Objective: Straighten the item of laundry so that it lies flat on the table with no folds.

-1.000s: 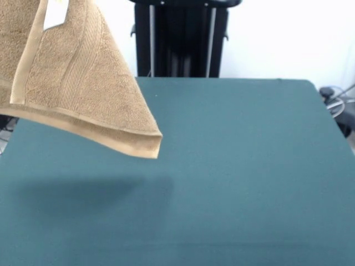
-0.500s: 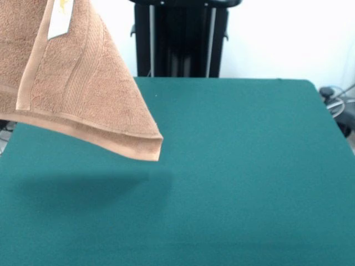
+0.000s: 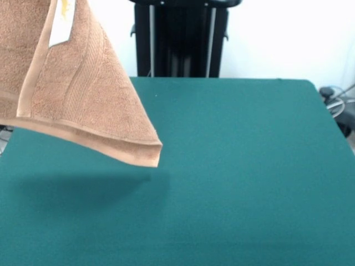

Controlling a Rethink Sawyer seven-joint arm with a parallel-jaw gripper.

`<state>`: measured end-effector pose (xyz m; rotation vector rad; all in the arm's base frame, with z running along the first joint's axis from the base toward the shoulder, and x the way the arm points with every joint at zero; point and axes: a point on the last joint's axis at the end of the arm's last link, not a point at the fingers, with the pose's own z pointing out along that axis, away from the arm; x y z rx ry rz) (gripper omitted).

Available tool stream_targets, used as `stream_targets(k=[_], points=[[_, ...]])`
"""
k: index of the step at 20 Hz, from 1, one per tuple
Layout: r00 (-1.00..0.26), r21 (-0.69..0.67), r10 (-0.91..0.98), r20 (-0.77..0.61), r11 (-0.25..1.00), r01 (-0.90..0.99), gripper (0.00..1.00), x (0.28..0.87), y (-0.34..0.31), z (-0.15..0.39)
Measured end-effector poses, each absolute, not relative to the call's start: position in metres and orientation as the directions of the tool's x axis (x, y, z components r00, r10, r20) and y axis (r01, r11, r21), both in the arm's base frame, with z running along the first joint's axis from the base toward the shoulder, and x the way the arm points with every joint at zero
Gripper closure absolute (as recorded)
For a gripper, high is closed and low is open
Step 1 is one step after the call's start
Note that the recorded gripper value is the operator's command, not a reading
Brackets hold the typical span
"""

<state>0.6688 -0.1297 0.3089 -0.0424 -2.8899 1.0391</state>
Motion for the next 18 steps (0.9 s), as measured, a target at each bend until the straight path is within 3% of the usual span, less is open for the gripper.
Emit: stream_targets(k=[18], points=[[-0.988, -0.697, 0.142, 0.055, 0.715, 0.064, 1.00, 0.660, -0.115, 0.253]])
